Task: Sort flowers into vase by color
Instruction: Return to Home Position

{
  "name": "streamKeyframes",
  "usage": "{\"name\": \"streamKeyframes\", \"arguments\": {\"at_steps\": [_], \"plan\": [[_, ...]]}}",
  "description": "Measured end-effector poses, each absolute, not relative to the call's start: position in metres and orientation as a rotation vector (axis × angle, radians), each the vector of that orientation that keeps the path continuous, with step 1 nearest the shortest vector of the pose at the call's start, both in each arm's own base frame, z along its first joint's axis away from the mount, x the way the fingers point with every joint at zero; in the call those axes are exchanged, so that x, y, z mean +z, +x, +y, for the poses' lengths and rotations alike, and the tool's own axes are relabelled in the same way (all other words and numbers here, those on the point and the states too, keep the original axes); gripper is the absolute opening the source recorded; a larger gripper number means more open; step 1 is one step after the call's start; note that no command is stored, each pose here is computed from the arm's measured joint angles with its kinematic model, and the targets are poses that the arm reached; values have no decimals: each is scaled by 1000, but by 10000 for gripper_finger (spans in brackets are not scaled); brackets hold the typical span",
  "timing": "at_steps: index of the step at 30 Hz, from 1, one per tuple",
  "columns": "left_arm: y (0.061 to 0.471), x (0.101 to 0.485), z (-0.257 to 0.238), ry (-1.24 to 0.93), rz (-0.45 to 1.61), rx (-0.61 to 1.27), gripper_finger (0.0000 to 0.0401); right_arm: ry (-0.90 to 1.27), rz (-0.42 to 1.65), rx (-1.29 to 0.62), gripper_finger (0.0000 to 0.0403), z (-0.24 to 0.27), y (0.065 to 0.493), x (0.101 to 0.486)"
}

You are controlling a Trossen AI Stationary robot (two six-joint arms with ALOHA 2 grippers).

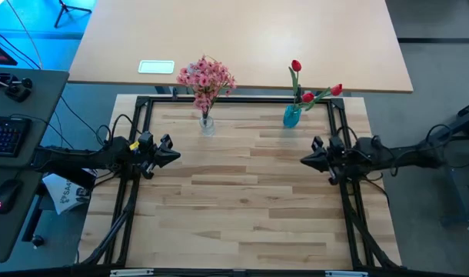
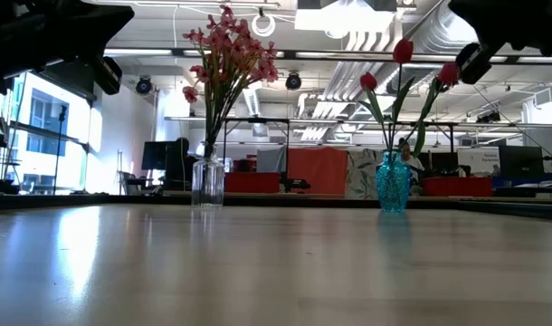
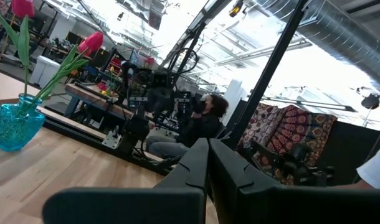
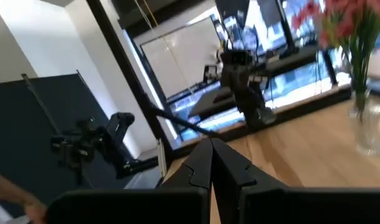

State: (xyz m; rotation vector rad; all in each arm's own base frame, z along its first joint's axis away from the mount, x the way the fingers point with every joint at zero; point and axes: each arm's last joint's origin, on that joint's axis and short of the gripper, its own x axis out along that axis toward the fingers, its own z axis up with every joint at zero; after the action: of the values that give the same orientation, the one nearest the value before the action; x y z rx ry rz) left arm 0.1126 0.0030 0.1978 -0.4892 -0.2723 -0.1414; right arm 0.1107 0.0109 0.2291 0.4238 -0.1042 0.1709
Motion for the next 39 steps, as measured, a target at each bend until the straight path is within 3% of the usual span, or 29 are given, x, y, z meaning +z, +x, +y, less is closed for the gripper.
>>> {"name": "streamKeyframes", "arguments": {"at_steps": [10,17,24,39], "plan": [[113,198,3,-489,-272,-141,0,284,-123,153,0,18,106,229],[113,198,3,-490,-272,-141,0,317,-268,163,0,18,107,197],[113,198,3,-489,-273,-141,0,196,-214,160,0,16,108,195],[113,198,3,-489,-273,-141,0,169,95,111,0,16,109,160]]}}
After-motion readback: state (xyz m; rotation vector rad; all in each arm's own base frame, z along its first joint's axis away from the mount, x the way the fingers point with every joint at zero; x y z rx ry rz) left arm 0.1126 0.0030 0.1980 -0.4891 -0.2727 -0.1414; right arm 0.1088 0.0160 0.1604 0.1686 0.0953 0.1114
